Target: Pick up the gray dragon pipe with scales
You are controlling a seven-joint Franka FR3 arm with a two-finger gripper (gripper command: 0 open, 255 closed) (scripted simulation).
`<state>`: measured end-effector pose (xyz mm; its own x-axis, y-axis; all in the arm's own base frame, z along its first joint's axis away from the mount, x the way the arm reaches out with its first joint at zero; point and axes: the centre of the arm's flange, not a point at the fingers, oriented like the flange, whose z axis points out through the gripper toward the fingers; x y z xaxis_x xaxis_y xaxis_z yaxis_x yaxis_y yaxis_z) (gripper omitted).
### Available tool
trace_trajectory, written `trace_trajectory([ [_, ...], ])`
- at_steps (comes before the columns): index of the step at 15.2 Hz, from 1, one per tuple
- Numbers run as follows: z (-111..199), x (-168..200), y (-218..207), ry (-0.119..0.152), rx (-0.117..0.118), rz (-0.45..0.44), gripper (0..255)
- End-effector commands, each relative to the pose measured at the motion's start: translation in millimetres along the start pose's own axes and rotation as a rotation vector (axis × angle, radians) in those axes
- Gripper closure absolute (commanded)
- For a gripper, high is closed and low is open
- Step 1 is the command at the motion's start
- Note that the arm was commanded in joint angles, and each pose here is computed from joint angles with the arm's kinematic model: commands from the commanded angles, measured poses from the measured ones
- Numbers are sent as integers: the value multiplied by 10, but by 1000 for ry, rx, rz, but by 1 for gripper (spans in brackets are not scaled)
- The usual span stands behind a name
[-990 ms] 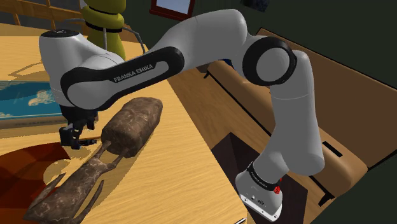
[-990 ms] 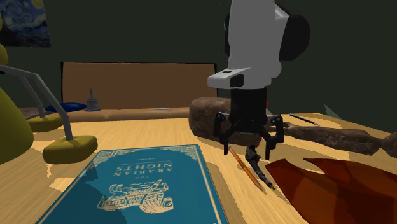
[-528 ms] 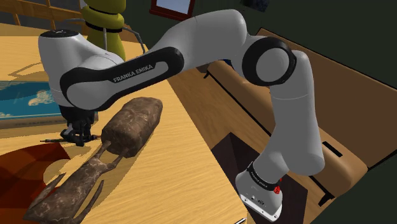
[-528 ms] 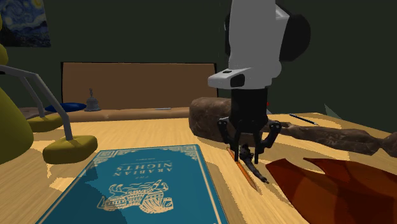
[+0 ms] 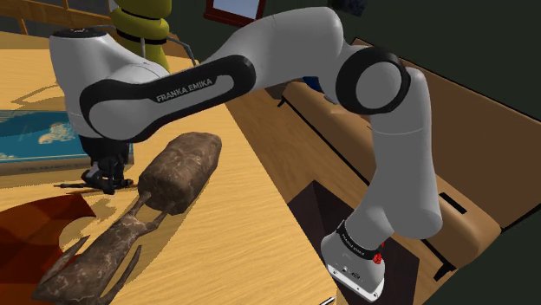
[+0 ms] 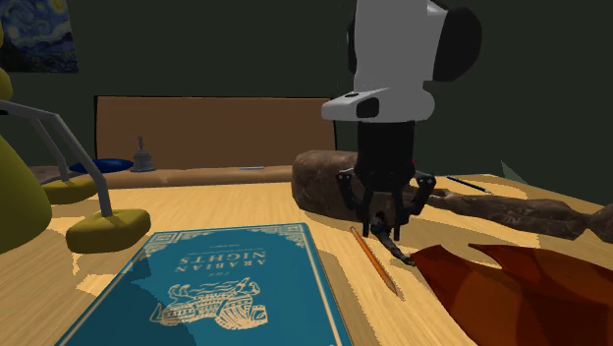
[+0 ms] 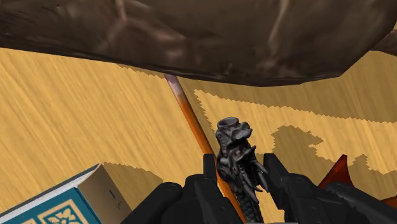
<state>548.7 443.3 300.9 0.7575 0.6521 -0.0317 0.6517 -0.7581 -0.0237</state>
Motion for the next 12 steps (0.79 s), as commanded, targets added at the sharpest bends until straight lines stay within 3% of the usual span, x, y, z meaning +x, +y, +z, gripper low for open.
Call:
trace_trajectory([
  [1,-100,1,17,0,0,0,255],
  [12,-582,-15,5,0,0,0,255],
])
